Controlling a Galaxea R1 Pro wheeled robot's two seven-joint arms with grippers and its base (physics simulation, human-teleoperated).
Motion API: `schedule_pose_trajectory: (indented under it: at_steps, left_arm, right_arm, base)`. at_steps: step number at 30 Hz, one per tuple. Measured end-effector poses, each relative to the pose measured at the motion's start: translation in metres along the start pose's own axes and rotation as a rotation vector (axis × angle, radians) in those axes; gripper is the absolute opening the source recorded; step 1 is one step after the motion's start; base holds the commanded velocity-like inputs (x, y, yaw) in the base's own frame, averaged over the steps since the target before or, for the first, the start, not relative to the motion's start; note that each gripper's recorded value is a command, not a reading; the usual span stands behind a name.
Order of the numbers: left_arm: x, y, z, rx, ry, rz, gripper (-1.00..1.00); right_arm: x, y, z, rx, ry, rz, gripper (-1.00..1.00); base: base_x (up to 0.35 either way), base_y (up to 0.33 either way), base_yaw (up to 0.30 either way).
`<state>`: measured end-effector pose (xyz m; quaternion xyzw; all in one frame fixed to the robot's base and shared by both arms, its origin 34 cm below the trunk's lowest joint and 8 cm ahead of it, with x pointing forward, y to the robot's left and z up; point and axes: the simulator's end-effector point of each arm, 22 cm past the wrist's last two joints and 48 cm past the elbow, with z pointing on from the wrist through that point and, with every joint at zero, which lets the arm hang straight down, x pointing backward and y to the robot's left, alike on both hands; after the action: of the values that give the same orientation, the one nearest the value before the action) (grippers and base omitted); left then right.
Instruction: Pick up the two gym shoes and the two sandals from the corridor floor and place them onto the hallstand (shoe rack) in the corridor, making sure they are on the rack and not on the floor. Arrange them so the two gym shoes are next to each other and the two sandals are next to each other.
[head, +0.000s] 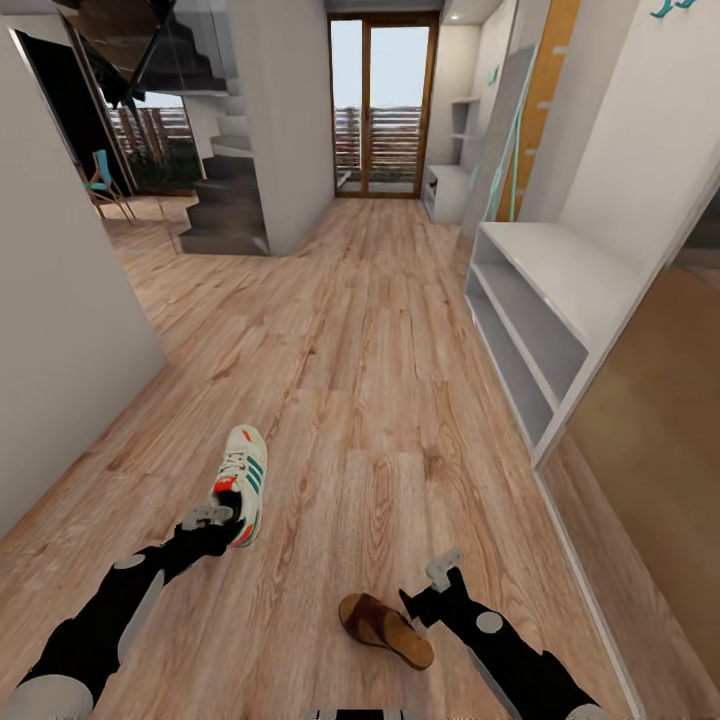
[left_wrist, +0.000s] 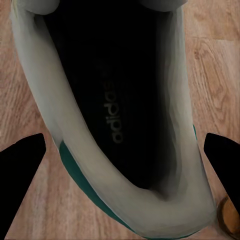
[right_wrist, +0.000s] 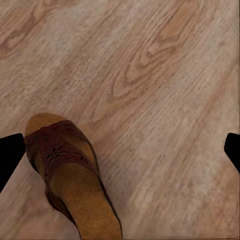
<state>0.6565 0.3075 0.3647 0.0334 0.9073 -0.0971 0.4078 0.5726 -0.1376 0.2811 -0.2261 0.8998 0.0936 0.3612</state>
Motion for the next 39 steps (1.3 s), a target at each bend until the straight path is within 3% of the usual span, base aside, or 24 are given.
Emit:
schedule_pose_trajectory:
  at_steps: [4,10,19,22,31,34,36,39]
  left_arm:
    - [0.006,0.001,0.009,0.002,0.034,-0.015,-1.0]
    - [0.024,0.003,0.017,0.003,0.061,-0.025,-1.0]
    - [0.014,0.0,0.038,0.024,0.061,-0.034,-1.0]
    - [0.021,-0.005,0.044,0.045,0.099,-0.047,-1.0]
    - [0.026,-0.005,0.046,0.054,0.123,-0.055,-1.0]
    - [0.028,-0.005,0.046,0.054,0.128,-0.055,-1.0]
    - [0.03,-0.005,0.045,0.054,0.131,-0.055,-1.0]
    - [0.03,-0.005,0.045,0.054,0.131,-0.056,-1.0]
  right_arm:
    - [0.009,-0.01,0.005,0.022,-0.001,0.035,1.0]
    - [0.025,-0.008,0.015,0.022,0.006,0.043,1.0]
    - [0.05,0.0,0.026,0.005,0.043,0.055,1.0]
    - [0.058,0.003,0.029,-0.001,0.059,0.058,1.0]
    - [0.065,0.001,0.029,-0.001,0.07,0.054,1.0]
    - [0.068,0.0,0.029,-0.003,0.079,0.007,1.0]
    - [0.072,0.0,0.028,-0.007,0.093,-0.084,1.0]
    - [0.073,-0.001,0.028,-0.008,0.098,-0.11,1.0]
  base:
    - [0.0,0.0,0.0]
    - [0.0,0.0,0.0]
    - [0.0,0.0,0.0]
    - [0.0,0.0,0.0]
    - [0.0,0.0,0.0]
    - [0.0,0.0,0.0]
    - [0.0,0.0,0.0]
    - [0.0,0.0,0.0]
